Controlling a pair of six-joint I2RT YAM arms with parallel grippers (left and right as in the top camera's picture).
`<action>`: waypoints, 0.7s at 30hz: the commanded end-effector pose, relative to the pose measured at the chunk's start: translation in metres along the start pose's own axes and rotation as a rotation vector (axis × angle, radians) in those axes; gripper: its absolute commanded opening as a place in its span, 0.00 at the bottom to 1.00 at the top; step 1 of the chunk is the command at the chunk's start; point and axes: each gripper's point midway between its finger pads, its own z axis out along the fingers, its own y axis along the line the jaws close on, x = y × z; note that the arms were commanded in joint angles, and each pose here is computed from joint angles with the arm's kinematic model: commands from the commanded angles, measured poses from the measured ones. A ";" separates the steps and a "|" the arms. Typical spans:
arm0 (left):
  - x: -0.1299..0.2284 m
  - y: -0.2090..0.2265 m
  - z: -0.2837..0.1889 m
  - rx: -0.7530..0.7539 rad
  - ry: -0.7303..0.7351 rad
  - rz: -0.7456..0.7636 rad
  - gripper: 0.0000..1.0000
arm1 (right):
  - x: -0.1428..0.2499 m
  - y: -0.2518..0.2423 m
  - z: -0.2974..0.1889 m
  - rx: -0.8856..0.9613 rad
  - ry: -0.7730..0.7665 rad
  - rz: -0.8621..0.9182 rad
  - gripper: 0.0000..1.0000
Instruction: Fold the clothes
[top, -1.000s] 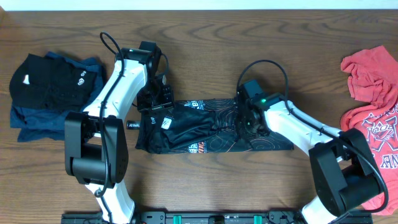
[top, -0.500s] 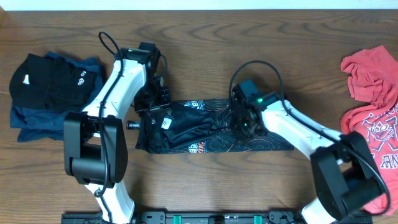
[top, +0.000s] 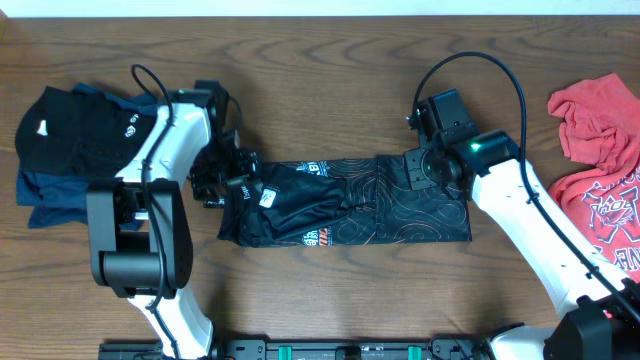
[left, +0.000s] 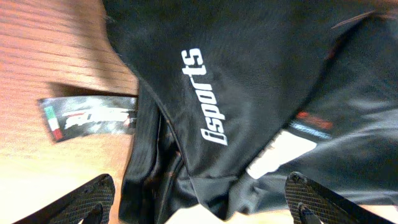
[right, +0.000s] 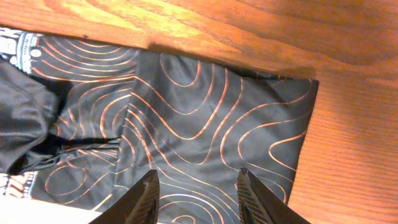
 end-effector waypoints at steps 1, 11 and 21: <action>0.004 0.009 0.018 -0.023 0.007 0.050 0.90 | 0.002 -0.006 0.002 0.019 0.010 0.025 0.40; 0.013 -0.013 0.048 0.150 0.013 0.072 0.88 | 0.006 -0.006 0.002 0.022 0.026 0.024 0.39; 0.030 -0.045 0.047 0.361 0.065 0.140 0.60 | 0.006 -0.006 0.002 0.021 0.024 0.024 0.39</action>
